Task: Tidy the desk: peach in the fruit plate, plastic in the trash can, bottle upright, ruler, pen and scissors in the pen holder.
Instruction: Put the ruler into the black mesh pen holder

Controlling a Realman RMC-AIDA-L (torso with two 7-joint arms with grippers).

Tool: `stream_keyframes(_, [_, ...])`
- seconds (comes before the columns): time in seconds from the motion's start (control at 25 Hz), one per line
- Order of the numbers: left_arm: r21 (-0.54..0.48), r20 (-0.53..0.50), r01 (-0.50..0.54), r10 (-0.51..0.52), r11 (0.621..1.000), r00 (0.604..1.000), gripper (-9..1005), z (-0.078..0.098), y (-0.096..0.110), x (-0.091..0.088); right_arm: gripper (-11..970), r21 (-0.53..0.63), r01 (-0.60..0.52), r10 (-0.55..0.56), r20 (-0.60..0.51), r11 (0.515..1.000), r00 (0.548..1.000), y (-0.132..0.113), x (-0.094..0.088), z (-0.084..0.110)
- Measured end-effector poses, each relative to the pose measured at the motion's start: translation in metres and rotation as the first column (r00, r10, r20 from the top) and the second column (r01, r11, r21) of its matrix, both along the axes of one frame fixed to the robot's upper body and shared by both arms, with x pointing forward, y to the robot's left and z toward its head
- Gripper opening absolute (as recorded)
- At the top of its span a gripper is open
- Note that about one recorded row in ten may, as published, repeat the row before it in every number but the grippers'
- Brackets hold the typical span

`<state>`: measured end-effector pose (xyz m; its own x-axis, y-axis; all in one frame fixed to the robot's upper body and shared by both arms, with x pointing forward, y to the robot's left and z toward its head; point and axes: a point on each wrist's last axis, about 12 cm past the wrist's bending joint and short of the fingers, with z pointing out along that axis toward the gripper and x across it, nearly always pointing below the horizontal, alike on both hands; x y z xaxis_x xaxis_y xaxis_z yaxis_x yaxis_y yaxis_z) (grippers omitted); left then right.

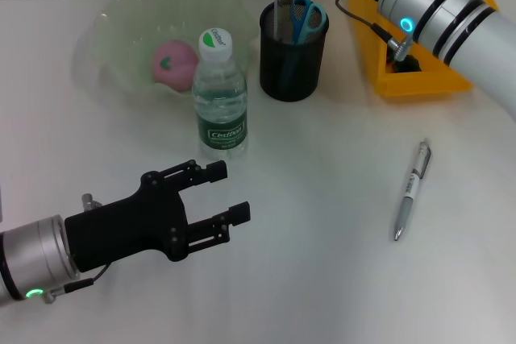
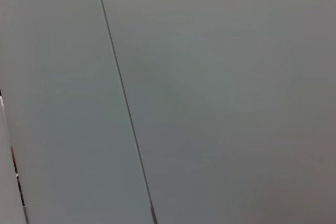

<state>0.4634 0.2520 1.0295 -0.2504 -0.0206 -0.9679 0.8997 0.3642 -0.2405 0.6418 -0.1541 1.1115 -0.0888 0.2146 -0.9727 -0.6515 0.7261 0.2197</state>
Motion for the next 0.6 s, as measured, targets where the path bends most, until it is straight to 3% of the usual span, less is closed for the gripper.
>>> stream_keyframes(0.44, [-0.004, -0.001, -0.016, 0.016, 1.0, 1.0, 710, 0.0, 0.003, -0.001, 524, 0.015, -0.019, 0.019, -0.016, 1.0, 1.0, -0.001, -0.001, 0.0])
stream_keyframes(0.6, [-0.007, -0.002, -0.016, 0.016, 1.0, 1.0, 710, 0.0, 0.003, -0.002, 571, 0.021, -0.087, 0.088, -0.041, 0.996, 0.995, -0.011, 0.0, 0.006])
